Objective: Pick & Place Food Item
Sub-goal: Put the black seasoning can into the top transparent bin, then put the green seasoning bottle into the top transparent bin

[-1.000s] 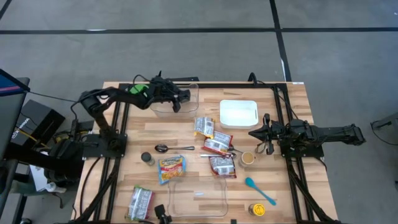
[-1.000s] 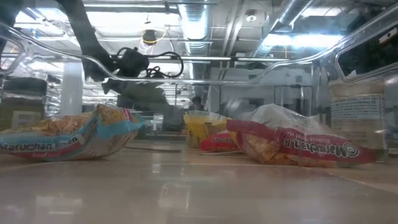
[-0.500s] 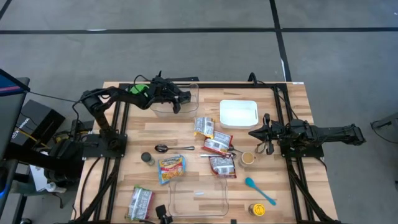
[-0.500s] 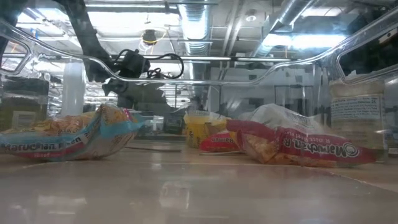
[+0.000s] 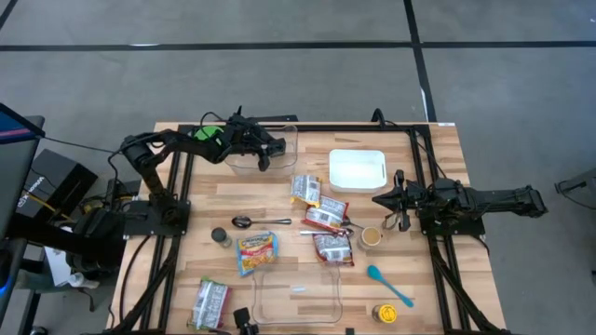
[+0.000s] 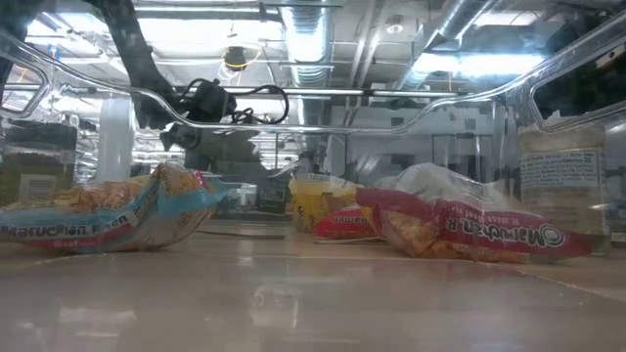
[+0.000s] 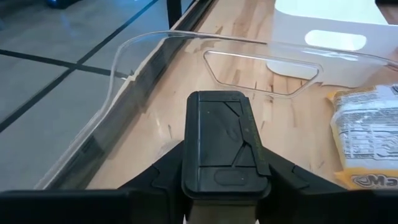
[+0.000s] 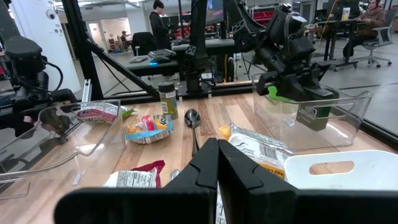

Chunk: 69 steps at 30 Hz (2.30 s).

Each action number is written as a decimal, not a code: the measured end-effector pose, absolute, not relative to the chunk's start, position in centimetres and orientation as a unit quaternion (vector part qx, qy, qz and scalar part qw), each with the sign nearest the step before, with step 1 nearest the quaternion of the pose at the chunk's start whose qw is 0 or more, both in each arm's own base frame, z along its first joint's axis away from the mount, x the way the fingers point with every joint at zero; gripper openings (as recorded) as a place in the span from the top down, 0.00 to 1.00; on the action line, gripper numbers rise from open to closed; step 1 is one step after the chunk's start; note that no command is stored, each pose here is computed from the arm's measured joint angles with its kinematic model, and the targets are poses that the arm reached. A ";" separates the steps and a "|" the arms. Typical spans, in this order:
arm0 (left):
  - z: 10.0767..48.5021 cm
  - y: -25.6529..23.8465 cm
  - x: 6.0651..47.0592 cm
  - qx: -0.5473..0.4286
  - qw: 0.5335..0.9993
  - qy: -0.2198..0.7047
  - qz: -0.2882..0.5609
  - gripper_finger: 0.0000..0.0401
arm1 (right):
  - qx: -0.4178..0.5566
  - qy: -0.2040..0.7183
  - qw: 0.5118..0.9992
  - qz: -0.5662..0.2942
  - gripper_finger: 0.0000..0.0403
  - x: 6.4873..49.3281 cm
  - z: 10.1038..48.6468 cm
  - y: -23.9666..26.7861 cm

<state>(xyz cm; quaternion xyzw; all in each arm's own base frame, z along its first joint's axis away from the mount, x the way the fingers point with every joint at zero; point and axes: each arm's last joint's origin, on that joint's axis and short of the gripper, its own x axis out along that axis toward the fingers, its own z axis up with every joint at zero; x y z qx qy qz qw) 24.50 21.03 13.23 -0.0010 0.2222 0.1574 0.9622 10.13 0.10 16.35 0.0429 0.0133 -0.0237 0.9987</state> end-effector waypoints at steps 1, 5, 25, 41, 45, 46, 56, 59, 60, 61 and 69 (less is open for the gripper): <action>13.2 21.0 24.5 -0.001 0.962 0.222 0.157 0.65 | 0.043 0.013 0.999 -0.024 1.00 10.1 16.3 0.1; 13.2 21.0 24.5 0.000 0.963 0.222 0.156 0.65 | 0.043 0.013 0.999 -0.024 1.00 10.1 16.3 0.1; 13.2 21.0 24.5 0.000 0.963 0.222 0.156 0.56 | 0.043 0.013 0.999 -0.024 1.00 10.1 16.4 0.1; 14.3 20.8 24.3 -0.010 0.963 0.217 0.161 0.51 | 0.043 0.013 0.999 -0.024 1.00 10.1 16.3 0.1; 15.7 20.5 23.9 -0.005 0.964 0.209 0.162 0.51 | 0.043 0.013 0.999 -0.024 1.00 10.1 16.3 0.1; 16.1 20.3 23.8 -0.006 0.964 0.210 0.162 0.51 | 0.043 0.013 0.999 -0.024 1.00 10.1 16.3 0.1; 21.0 18.1 22.1 0.006 0.969 0.191 0.156 0.52 | 0.043 0.013 0.999 -0.024 1.00 10.1 16.3 0.1; 22.5 16.8 21.7 0.011 0.972 0.188 0.144 0.53 | 0.043 0.013 0.999 -0.024 1.00 10.1 16.3 0.1; 22.9 16.3 21.5 0.012 0.972 0.188 0.138 0.54 | 0.043 0.013 0.999 -0.024 1.00 10.1 16.3 0.1; 23.3 15.8 21.4 0.014 0.974 0.186 0.132 0.54 | 0.043 0.013 0.999 -0.023 1.00 10.1 16.3 0.1; 25.5 11.3 20.3 -0.006 0.976 0.203 0.074 0.59 | 0.043 0.014 0.999 -0.023 1.00 10.1 16.3 0.1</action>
